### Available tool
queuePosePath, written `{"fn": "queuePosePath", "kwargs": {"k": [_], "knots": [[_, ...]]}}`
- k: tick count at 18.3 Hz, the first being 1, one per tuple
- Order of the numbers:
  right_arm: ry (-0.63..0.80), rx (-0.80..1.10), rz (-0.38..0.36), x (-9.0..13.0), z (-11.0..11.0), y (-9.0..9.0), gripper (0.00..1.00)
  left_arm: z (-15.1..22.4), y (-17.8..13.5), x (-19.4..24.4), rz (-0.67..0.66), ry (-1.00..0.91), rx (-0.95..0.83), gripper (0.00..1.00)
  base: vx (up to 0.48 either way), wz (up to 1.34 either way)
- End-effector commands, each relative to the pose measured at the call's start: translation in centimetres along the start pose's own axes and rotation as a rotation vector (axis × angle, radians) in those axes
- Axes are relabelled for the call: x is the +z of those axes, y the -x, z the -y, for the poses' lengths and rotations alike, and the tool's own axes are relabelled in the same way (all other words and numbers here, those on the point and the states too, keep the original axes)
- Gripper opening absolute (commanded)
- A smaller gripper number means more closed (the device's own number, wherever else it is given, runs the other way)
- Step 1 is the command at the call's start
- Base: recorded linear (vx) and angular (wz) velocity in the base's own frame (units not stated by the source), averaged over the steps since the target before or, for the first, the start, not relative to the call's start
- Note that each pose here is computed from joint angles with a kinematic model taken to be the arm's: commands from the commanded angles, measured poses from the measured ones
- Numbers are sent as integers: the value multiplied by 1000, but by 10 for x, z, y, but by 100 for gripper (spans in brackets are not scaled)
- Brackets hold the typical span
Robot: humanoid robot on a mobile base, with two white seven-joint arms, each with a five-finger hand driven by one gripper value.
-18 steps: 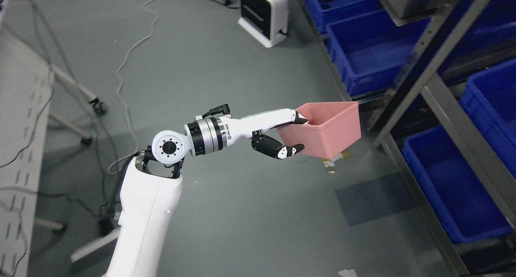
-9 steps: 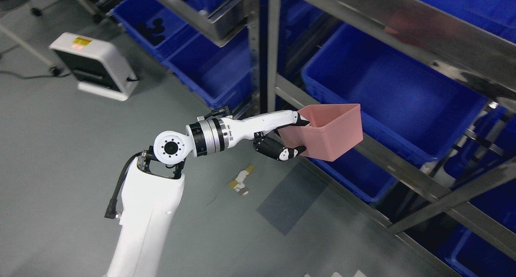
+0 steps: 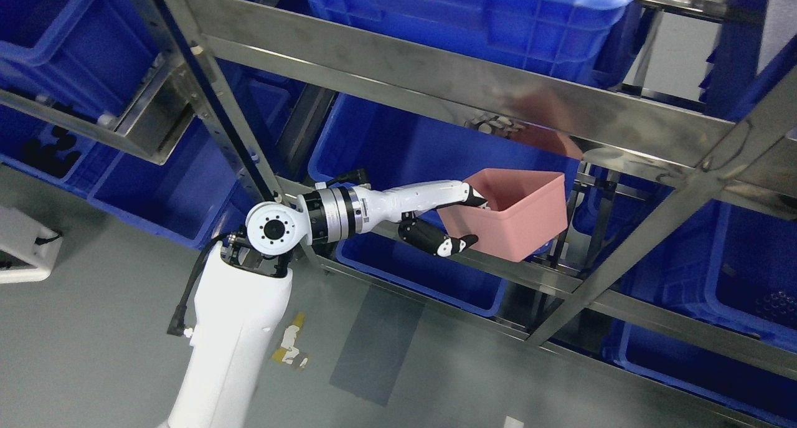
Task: Place storage box into left shelf container
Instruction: 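Move the pink box into the blue shelf container with the left hand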
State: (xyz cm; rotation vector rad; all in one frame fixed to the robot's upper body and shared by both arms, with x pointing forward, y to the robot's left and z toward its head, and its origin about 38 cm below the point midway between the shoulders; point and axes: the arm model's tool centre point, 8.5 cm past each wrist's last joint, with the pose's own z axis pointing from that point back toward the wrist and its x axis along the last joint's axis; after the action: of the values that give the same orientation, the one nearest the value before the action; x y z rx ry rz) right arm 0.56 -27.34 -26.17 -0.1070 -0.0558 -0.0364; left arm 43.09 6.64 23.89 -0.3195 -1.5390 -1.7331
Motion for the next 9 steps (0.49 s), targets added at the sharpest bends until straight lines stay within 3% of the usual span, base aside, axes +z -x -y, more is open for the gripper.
{"fn": "queuePosePath", "kwargs": {"k": [1, 4, 9], "knots": [[16, 0, 37, -1, 11, -19, 99, -21, 40, 46, -217, -80, -3, 3, 131, -381], [16, 0, 37, -1, 11, -19, 99, -5, 65, 57, -305, -79, 35, 4, 106, -315], [16, 0, 37, -1, 11, -19, 99, -1, 84, 65, -313, -127, 46, 9, 58, -118]]}}
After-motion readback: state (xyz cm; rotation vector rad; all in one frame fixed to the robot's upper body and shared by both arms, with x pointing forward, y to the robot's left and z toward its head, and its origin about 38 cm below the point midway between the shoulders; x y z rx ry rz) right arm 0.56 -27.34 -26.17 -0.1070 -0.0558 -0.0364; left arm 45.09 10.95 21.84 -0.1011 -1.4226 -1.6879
